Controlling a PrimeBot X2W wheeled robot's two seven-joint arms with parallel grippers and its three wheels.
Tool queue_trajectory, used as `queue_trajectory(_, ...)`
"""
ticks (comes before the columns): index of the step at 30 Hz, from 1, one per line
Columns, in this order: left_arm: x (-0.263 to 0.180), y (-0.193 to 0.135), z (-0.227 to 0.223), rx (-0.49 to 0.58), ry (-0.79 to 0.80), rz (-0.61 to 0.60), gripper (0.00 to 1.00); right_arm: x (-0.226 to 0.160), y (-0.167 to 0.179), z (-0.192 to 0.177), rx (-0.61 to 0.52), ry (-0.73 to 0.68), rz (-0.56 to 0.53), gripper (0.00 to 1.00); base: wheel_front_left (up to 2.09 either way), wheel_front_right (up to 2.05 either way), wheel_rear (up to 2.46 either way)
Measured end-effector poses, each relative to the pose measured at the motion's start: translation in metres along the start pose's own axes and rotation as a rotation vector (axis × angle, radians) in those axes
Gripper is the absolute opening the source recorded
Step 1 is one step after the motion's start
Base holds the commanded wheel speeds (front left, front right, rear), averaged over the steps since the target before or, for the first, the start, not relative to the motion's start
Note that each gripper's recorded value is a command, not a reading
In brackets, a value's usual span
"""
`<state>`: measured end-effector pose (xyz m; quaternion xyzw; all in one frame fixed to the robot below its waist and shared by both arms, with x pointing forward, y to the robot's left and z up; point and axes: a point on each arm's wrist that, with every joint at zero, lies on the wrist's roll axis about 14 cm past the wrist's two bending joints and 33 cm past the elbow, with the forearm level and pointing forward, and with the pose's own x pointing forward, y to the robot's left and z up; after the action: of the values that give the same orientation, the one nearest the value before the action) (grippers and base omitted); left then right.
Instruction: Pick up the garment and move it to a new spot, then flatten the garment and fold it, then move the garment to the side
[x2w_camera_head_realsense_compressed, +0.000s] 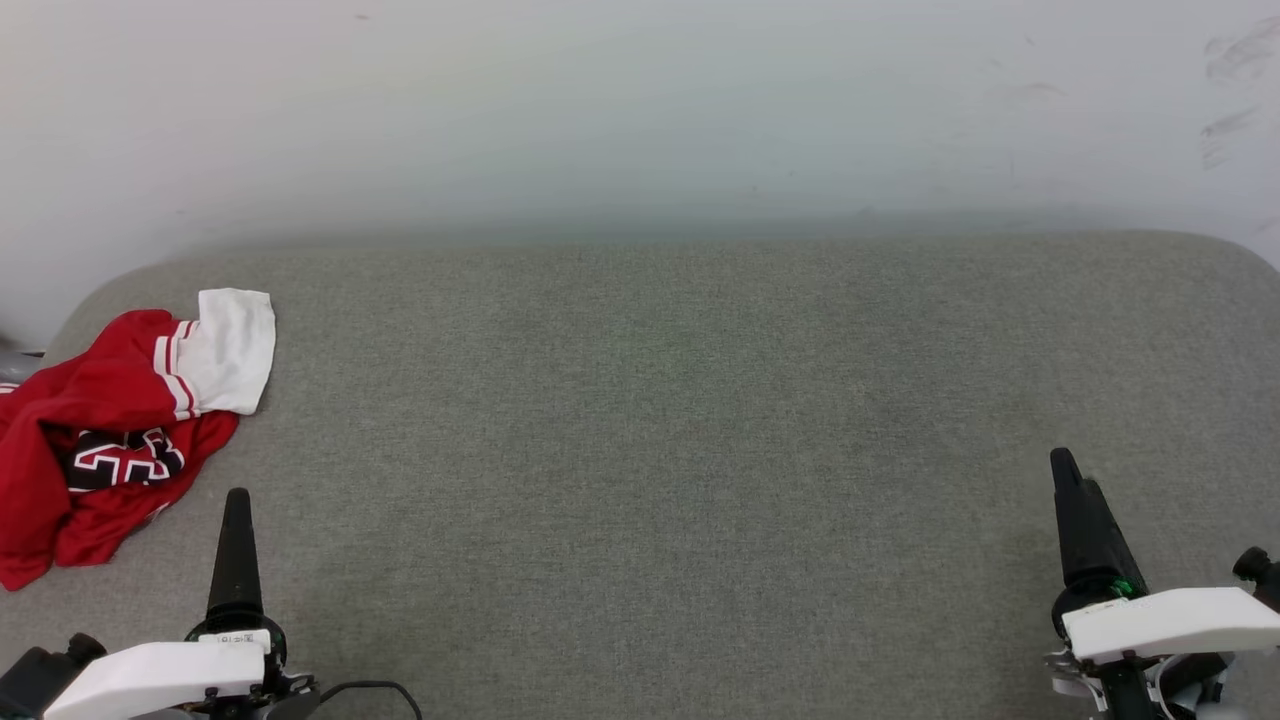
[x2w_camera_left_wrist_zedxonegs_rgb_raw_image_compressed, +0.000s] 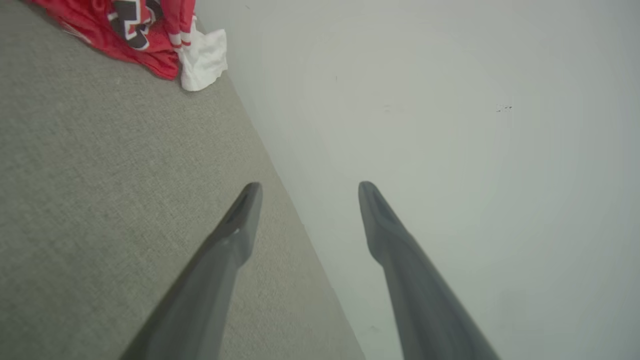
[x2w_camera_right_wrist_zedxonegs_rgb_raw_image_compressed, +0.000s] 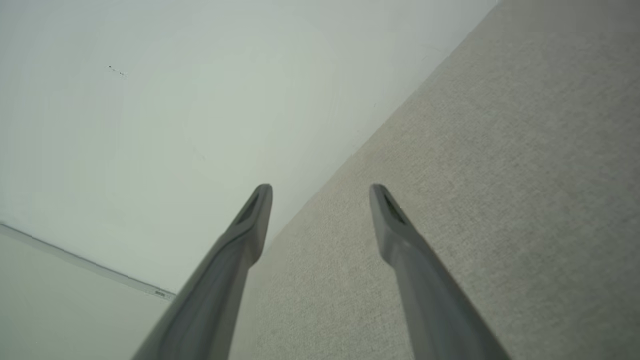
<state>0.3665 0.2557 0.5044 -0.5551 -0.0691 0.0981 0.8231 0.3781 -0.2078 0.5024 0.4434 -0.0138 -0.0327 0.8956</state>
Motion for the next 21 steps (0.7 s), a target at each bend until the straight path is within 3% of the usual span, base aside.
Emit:
queue_trajectory(13,-0.001,-0.036,-0.013,0.228,0.021,-0.127,1.0,0.003,0.024,0.007,-0.289,-0.031,0.083,1.0,0.0,0.0,0.0)
queue_trajectory(21,-0.007,-0.053,-0.034,0.448,0.061,-0.212,1.0,0.003,0.036,0.007,-0.454,-0.049,0.127,1.0,0.0,0.0,0.0)
